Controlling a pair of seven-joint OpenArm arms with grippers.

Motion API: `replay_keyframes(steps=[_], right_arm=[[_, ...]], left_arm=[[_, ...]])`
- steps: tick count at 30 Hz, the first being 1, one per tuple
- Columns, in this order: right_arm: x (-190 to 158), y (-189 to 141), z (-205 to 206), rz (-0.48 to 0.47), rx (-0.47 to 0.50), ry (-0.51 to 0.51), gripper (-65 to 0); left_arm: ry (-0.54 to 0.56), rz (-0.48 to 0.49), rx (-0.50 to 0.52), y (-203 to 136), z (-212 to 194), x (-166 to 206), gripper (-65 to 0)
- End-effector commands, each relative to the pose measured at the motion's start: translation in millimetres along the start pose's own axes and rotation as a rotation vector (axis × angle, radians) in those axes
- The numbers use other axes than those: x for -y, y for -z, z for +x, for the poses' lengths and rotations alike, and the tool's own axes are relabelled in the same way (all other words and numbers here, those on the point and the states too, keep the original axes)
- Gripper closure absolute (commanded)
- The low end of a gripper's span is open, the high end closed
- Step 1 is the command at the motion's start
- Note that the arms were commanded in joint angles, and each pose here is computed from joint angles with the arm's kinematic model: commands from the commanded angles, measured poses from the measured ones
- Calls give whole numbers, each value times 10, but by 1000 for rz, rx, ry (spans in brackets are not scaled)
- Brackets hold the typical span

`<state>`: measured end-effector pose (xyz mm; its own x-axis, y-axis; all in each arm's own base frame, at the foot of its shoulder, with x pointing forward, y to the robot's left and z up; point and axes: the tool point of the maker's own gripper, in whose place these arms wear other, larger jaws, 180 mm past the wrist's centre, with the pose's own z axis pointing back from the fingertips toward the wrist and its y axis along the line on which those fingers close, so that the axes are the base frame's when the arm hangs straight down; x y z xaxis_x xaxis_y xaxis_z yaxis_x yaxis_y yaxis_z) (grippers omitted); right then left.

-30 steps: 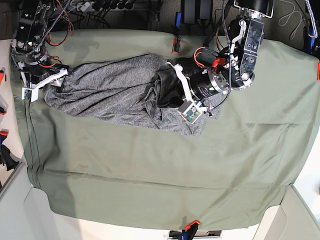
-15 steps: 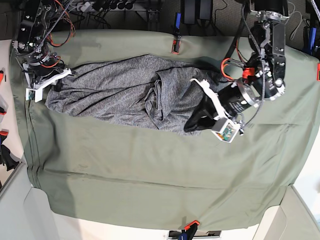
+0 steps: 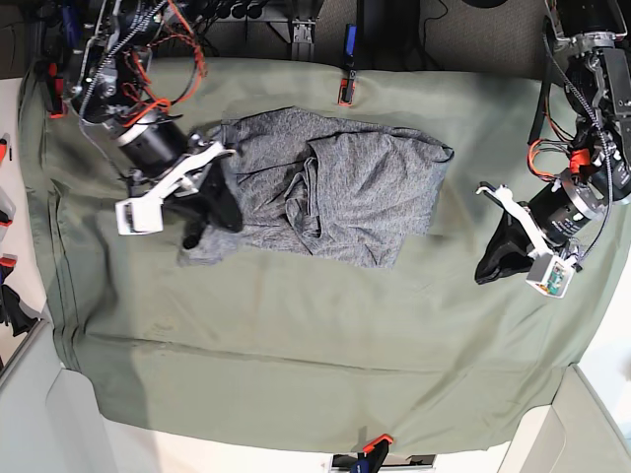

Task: Fold the T-shirt properly
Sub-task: 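Release the left gripper and move the right gripper onto the folded bundle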

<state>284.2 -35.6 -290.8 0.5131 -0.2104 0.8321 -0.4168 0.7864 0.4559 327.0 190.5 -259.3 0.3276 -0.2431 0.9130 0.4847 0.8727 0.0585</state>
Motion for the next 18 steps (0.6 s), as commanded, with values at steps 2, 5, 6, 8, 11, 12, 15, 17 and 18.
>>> replay_keyframes(steps=[2,5,6,8,11,12,15,17,18], right_arm=[[-326,186,106,72,45,-51,0],[-689,469,72,131,44,-93,0],[-771,564,48,145,31,-105,0],[-909,755,-49,176,-12,-120,0],[-1115,1013,-273,250,-102,-150,0],[-1169,1076,-367,269,-134,-163,-124],[-1300,1194,-619,310,-213,-210,-455],[-1403,1200,-700,348,-236,-264,-453],[-1456,1196,-689,368,-233,-281,-453]], left_arm=[[12,-12,26,-38,102,-42,0],[3,-19,3,-57,30,-39,0],[0,-20,-6,-61,3,-31,0],[-7,-24,-19,-73,-55,-9,0],[-17,-30,-38,-93,-142,26,0],[-21,-32,-42,-101,-167,39,0],[-43,-48,-51,-124,-235,92,0],[-55,-57,-47,-130,-239,115,0],[-59,-60,-45,-130,-234,121,0]])
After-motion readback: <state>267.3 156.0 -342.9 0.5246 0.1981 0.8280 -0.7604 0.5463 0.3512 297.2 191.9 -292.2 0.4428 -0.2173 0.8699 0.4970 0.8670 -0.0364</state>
